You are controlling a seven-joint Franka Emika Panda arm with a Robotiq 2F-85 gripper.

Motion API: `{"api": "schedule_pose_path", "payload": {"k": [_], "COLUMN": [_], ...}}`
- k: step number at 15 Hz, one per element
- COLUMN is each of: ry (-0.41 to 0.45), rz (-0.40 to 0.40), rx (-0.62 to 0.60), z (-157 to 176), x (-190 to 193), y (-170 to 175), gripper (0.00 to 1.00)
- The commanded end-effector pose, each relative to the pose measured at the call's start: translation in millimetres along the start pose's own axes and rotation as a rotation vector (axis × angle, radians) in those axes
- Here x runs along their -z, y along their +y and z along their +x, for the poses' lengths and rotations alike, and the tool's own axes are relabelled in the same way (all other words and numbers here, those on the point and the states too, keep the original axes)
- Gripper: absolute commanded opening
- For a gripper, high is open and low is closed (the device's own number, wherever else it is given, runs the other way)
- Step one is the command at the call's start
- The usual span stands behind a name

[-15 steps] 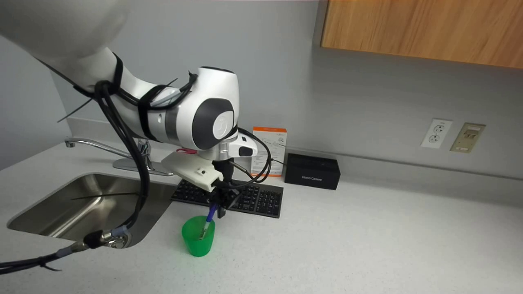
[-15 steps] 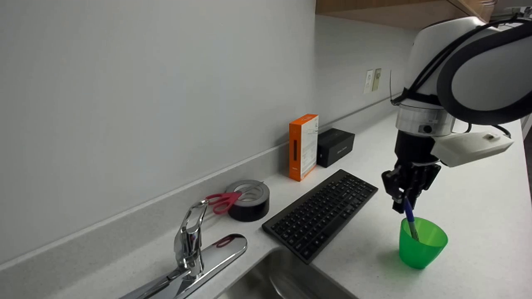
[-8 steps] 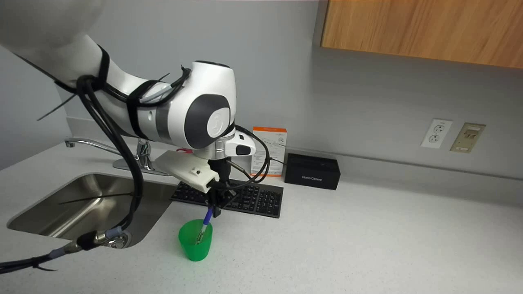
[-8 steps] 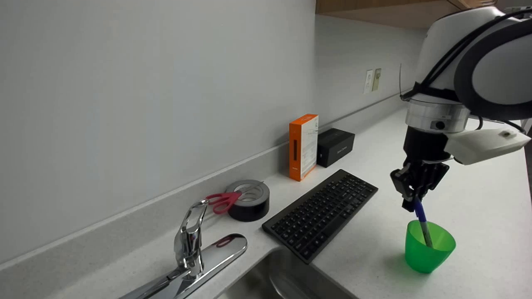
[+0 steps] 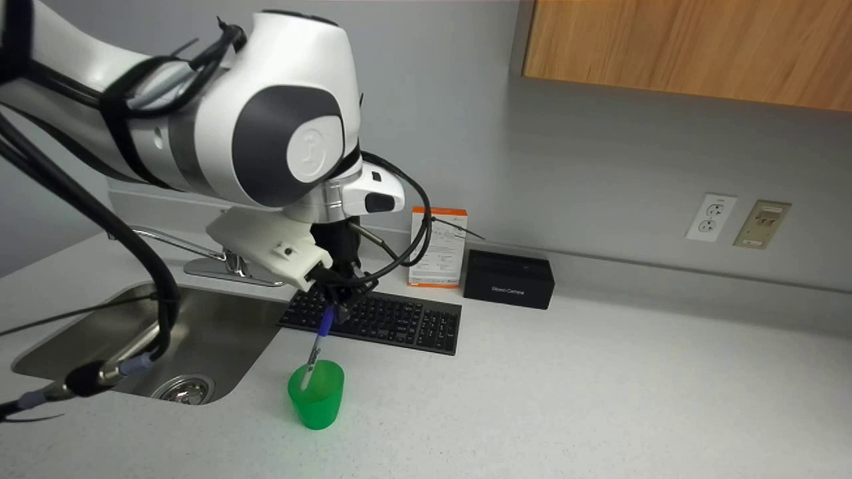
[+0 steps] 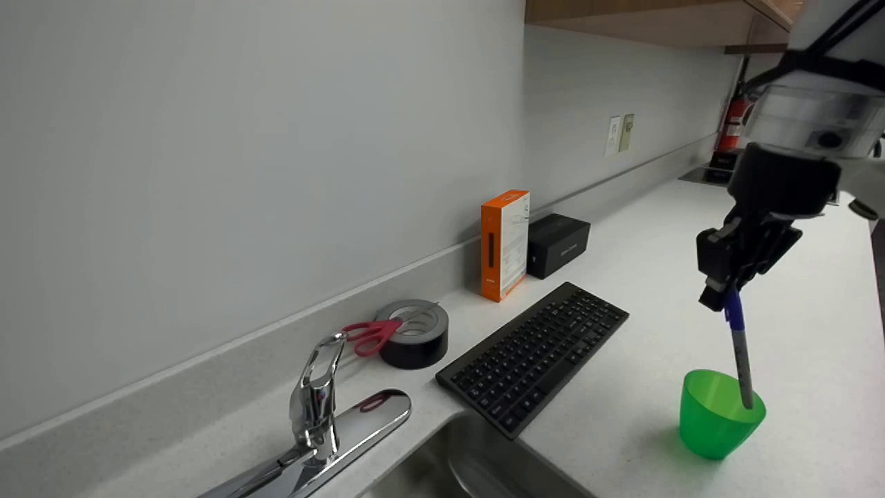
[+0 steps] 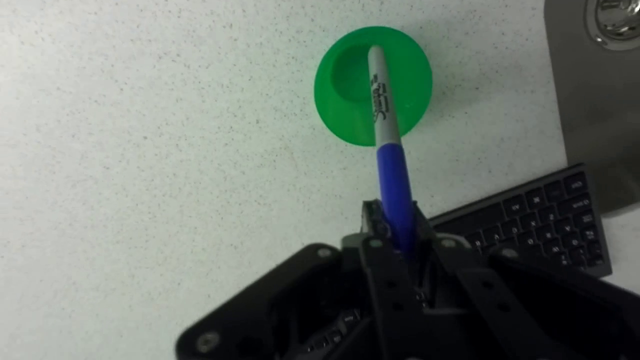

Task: Remove the marker from the cup

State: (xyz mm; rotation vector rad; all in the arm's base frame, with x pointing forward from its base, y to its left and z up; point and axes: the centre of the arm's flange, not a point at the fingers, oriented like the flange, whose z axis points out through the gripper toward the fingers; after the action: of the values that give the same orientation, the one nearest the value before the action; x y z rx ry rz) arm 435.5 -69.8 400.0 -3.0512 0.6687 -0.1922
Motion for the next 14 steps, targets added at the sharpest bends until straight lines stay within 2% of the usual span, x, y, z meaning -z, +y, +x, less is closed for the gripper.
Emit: {"api": "schedule_pose_path", "payload": {"k": [1,3,4,9,10,14], "ry": [0.094,0.112,0.088,0.102,0.1,0.139], "rz": [0.032,0.044,0.031,0.037,0.037,0.046], "rx": [-0.006,0.01,0.0,0.004,0.004,-0.071], "z": [-20.4,-25.9,-7.9,-16.4,-16.8,18.0], "x": [43.3,53.3,41.6,47.5,46.8,47.4], "y": [11.9,15.1,5.4,8.1,8.1,35.2], "gripper": [0.03,0.03,0.12,0.12,0.03,0.03]}}
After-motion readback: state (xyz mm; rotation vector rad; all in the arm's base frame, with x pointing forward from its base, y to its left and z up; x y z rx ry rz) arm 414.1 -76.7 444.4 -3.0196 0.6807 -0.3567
